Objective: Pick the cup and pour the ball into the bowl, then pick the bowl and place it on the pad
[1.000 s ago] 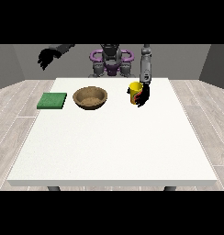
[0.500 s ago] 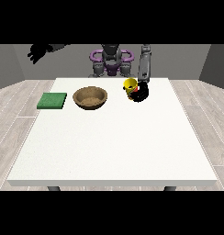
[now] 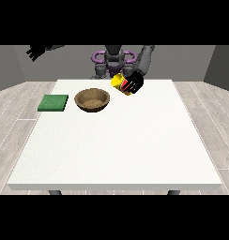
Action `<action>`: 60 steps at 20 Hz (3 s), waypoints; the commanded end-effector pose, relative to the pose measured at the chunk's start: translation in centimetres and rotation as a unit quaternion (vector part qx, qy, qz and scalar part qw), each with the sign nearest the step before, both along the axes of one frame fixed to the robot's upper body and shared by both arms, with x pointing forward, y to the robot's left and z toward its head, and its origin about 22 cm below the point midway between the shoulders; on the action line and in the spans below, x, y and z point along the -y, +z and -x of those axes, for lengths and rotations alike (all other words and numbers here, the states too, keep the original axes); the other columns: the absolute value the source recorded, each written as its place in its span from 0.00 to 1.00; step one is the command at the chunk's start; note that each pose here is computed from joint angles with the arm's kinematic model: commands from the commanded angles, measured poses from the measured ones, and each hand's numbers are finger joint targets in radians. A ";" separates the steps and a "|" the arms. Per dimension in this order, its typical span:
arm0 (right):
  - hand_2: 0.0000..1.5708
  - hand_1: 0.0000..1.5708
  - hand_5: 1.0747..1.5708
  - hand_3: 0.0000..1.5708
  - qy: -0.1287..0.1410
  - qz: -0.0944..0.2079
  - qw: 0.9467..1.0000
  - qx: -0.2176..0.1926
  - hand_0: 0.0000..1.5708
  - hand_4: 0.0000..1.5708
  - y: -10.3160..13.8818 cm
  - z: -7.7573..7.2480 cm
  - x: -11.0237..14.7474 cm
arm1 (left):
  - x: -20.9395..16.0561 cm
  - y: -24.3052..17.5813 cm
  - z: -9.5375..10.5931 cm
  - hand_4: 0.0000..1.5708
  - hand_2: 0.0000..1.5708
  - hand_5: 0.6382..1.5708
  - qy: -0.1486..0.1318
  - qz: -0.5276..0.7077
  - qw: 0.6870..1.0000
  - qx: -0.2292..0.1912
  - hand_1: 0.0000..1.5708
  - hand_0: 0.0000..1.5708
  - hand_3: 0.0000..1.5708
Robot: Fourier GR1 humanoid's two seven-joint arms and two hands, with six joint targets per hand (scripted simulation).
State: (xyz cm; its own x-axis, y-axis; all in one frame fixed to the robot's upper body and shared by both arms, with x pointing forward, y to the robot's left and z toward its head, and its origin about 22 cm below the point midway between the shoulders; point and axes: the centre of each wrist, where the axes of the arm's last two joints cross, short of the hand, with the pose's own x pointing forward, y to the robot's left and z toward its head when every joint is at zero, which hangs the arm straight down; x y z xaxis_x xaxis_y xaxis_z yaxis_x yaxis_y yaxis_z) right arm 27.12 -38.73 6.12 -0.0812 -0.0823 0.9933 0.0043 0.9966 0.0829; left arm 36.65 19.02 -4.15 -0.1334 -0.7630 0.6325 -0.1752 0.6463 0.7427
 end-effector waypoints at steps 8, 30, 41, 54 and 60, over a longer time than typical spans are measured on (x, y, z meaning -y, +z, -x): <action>0.00 0.00 0.98 0.00 -0.036 -0.017 0.999 -0.024 0.00 0.44 -2.3 0.4 4.8 | 10.8 4.5 -2.3 0.92 1.00 0.97 -0.030 -0.239 0.970 -0.009 0.87 0.87 1.00; 0.00 0.00 0.95 0.17 0.011 -0.020 0.998 -0.051 0.00 0.44 -2.4 -3.5 0.1 | 17.0 7.2 0.0 0.71 0.73 1.00 -0.023 -0.580 0.814 0.004 0.00 0.00 1.00; 0.00 0.00 0.97 0.07 -0.083 -0.019 0.994 -0.065 0.00 0.48 -4.9 -1.3 1.7 | 9.4 14.6 -3.4 0.83 0.76 0.98 0.002 -0.146 0.989 0.012 0.51 0.51 0.56; 0.00 0.00 0.99 0.00 -0.134 -0.055 0.987 -0.071 0.00 0.46 -8.8 -1.0 -2.3 | -4.4 25.2 -4.9 0.67 0.00 0.99 -0.135 0.322 0.937 0.011 0.00 0.00 0.00; 0.00 0.00 0.99 0.00 -0.151 -0.076 0.984 -0.049 0.00 0.47 -11.6 -1.1 -4.0 | -10.1 25.9 -3.9 0.67 0.00 0.98 -0.163 0.332 0.929 0.020 0.00 0.00 0.00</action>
